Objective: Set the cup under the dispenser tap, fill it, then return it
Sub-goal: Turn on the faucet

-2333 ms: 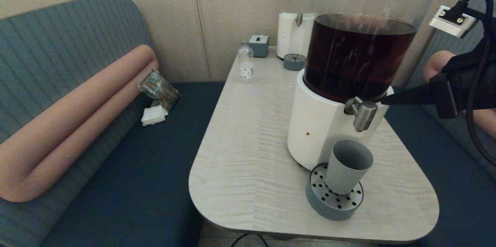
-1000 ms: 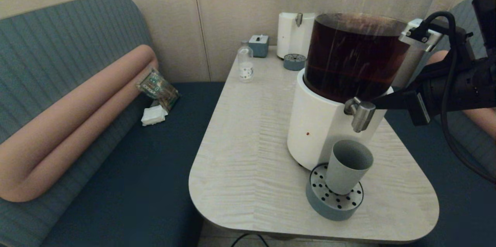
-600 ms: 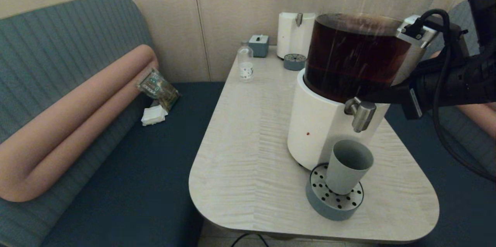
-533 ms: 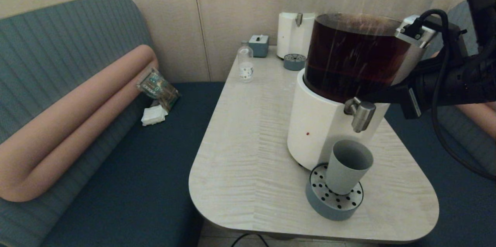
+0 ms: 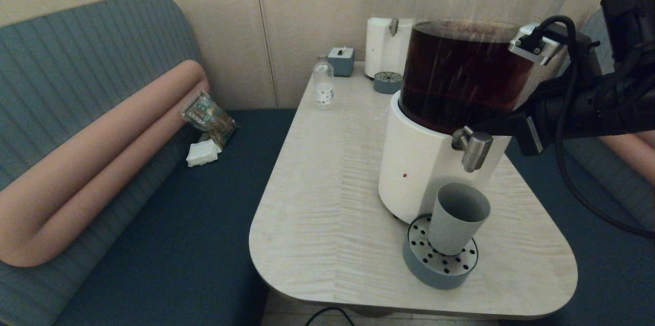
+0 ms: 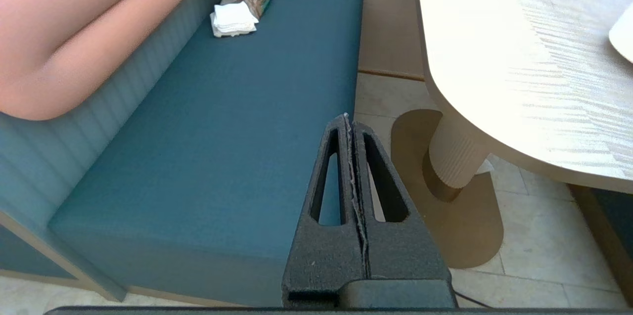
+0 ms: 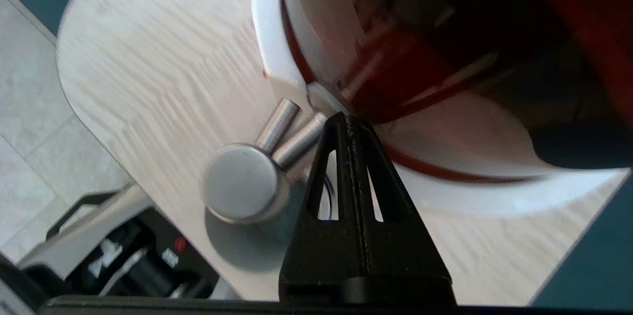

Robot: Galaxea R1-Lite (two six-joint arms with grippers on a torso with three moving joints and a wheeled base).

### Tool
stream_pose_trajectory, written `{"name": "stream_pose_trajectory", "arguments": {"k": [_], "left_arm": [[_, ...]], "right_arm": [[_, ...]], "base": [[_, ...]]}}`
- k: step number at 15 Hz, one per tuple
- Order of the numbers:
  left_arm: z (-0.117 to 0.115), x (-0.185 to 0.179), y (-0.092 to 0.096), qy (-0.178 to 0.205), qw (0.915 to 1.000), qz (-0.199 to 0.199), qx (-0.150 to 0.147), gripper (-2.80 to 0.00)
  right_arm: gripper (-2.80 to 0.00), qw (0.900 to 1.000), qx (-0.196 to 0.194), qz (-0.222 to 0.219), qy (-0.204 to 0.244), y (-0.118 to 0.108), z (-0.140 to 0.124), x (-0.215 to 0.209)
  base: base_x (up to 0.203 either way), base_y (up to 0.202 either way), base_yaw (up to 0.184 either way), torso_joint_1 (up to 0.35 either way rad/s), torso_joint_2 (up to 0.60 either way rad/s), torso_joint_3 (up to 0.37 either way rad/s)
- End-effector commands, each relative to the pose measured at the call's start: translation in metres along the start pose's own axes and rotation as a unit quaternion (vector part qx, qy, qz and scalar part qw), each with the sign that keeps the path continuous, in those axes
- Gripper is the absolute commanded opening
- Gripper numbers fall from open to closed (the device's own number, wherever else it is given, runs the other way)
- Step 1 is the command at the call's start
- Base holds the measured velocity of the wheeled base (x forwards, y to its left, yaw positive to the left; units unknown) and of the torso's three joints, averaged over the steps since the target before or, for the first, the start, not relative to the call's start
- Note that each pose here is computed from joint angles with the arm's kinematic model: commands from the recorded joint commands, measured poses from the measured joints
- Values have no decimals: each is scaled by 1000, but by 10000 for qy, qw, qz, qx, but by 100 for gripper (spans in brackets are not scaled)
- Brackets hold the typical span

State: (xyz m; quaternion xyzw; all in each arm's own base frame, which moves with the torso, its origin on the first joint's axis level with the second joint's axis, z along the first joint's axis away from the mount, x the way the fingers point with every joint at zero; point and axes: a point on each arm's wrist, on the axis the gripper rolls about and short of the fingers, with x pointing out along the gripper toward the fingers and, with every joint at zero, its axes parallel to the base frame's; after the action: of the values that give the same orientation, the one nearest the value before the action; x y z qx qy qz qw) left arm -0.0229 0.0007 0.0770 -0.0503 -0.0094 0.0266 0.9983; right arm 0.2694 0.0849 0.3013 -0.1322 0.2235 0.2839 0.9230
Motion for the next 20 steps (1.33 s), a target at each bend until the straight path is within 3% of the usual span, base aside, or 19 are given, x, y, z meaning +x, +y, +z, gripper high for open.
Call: {"name": "stream_pose_trajectory", "arguments": {"k": [1, 20], "left_arm": [[0, 0, 0, 11, 10000, 7, -4, -280], [0, 0, 0, 11, 10000, 7, -4, -280]], "right_arm": [[-280, 10000, -14, -2, -42, -1, 1, 5], [-280, 9991, -64, 398, -101, 10, -1, 3]], "base": [[0, 0, 0, 0, 0, 0], [0, 0, 0, 0, 0, 0]]}}
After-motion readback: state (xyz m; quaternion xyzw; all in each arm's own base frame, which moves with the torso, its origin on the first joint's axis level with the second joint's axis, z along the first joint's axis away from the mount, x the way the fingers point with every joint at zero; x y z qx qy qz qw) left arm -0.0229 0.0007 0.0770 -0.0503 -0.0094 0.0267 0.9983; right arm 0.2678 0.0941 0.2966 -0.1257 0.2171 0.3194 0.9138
